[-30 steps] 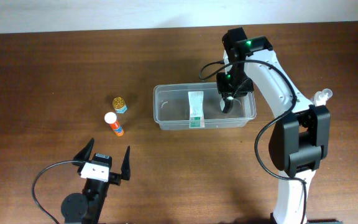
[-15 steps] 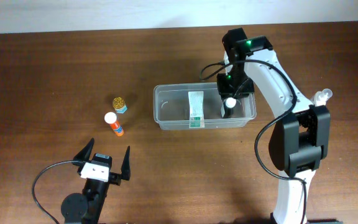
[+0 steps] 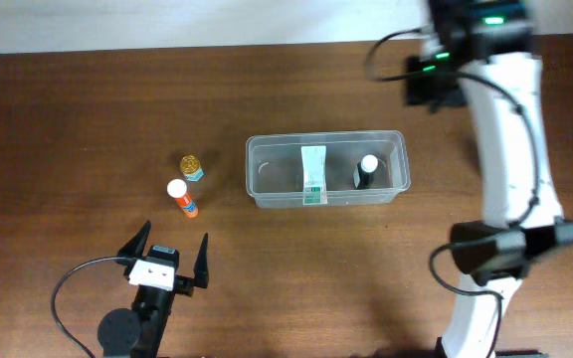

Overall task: Pack container
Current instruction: 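Move the right gripper to the white spray bottle and grasp it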

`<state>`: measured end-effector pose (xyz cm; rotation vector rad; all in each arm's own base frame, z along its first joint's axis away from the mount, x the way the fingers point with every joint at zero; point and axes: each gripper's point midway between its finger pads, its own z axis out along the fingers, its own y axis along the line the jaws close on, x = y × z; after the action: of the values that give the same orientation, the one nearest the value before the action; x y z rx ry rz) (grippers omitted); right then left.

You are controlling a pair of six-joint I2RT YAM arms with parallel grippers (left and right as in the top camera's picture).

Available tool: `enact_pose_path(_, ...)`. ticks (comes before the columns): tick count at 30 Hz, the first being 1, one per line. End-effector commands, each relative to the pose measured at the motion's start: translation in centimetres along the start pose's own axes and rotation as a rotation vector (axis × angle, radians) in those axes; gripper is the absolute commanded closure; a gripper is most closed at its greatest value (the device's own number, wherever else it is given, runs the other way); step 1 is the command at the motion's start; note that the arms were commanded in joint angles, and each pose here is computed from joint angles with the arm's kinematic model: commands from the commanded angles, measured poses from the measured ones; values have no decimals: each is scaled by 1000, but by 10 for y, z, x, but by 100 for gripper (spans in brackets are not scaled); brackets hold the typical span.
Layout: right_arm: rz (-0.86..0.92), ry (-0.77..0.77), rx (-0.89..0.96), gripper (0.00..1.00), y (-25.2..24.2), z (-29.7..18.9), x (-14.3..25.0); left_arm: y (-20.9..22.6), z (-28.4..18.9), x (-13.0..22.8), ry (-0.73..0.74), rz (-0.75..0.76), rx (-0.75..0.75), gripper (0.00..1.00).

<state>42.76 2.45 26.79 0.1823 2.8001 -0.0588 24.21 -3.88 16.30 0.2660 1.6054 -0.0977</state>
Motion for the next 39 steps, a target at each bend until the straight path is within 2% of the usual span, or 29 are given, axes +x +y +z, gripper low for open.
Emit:
enact_pose_path(1,157,-79,116,52,-78,-27,-8,3,0,2,3,15,-16,1)
enact_pose_path(6,282,-12,139,50,-134,-13,4,3,0,2,3,15,-16,1)
enact_pose_path(11,284,108,99,48,-159,18,26,3,0,2,3,15,-16,1)
enact_pose_path(19,393,134,106,45,-214,55,37,3,0,1,2,15,-16,1)
enact_pose_path(27,424,175,11,45,-225,81,43,3,0,2,3,15,-16,1)
enact_pose_path(30,367,189,-61,45,-212,94,40,3,0,1,2,15,-16,1)
enact_pose_path(39,332,261,-73,45,-207,124,45,3,0,2,3,15,-16,1)
